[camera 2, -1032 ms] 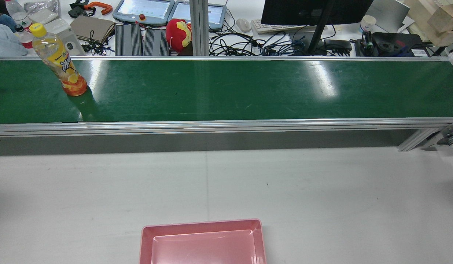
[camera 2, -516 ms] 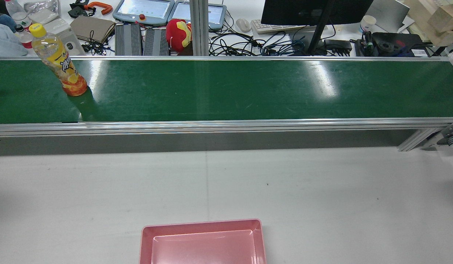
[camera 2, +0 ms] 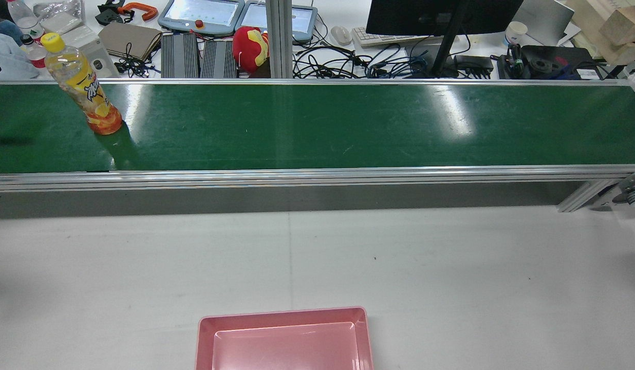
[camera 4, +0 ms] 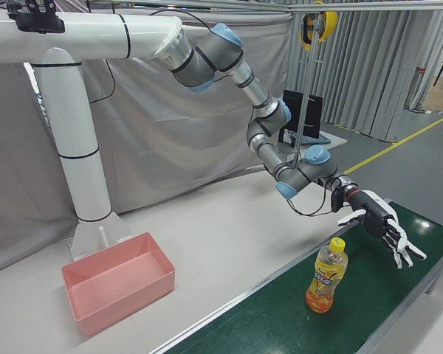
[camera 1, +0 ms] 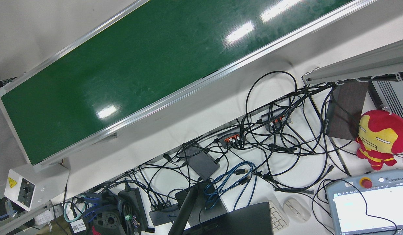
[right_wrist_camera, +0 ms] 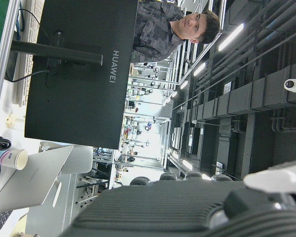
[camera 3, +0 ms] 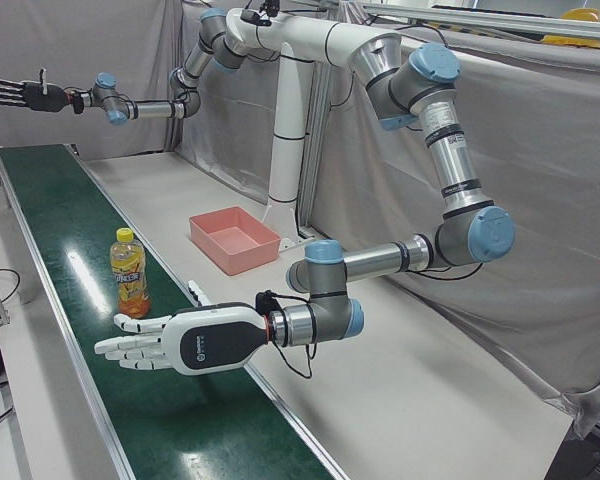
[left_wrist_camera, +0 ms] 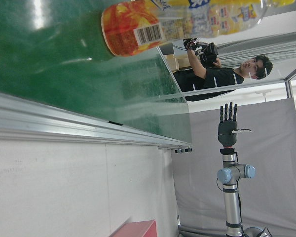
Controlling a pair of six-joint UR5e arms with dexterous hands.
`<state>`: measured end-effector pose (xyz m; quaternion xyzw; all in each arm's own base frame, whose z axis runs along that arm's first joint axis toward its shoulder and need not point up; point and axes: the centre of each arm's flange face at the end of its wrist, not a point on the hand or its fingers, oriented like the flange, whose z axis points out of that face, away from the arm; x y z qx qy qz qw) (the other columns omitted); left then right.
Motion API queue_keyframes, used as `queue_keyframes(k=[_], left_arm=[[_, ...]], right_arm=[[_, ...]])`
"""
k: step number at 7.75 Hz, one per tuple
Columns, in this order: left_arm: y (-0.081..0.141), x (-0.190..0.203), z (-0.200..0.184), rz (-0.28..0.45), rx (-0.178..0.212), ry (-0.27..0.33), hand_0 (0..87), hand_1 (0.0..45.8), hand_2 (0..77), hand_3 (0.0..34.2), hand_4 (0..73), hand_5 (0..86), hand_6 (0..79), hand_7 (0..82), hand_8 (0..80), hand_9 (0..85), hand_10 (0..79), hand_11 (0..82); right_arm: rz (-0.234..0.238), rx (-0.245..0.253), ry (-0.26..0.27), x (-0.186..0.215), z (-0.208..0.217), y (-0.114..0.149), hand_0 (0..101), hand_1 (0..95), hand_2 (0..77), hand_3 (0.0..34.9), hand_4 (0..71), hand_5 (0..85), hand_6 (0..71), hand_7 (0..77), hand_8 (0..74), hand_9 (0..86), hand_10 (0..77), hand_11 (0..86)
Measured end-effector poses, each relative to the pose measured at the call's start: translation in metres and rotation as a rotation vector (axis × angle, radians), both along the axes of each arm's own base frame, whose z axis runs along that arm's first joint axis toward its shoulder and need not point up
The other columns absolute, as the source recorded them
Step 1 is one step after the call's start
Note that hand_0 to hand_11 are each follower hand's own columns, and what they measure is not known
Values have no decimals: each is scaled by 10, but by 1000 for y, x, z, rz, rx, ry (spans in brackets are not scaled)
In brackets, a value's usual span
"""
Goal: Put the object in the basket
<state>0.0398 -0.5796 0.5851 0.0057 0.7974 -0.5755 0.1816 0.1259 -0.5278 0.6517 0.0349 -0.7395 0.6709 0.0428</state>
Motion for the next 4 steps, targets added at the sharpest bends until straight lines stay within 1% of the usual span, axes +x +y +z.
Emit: queue_keyframes(k=[1, 2, 3, 4], left_arm=[[1, 4, -11, 5, 8, -3, 579, 218, 22, 2, 38, 300, 5, 16, 82, 98, 87, 158], [2, 8, -22, 9, 23, 5, 579, 218, 22, 2, 38, 300, 5, 16, 82, 98, 87, 158], [2, 12, -33, 4, 41, 20, 589, 213, 5, 1, 38, 289, 5, 16, 82, 98, 93, 164], [2, 22, -43, -18, 53, 45, 596, 229, 5, 2, 38, 289, 5, 16, 93, 98, 93, 164]], right_arm=[[0, 0, 0, 0, 0, 0, 3, 0, 5, 2, 0, 0, 0, 5, 0, 0, 0, 0], [0, 0, 0, 0, 0, 0, 2, 0, 5, 2, 0, 0, 0, 5, 0, 0, 0, 0], [0, 1, 0, 0, 0, 0, 1, 0, 5, 2, 0, 0, 0, 5, 0, 0, 0, 0], [0, 1, 0, 0, 0, 0, 3, 0, 5, 2, 0, 0, 0, 5, 0, 0, 0, 0]])
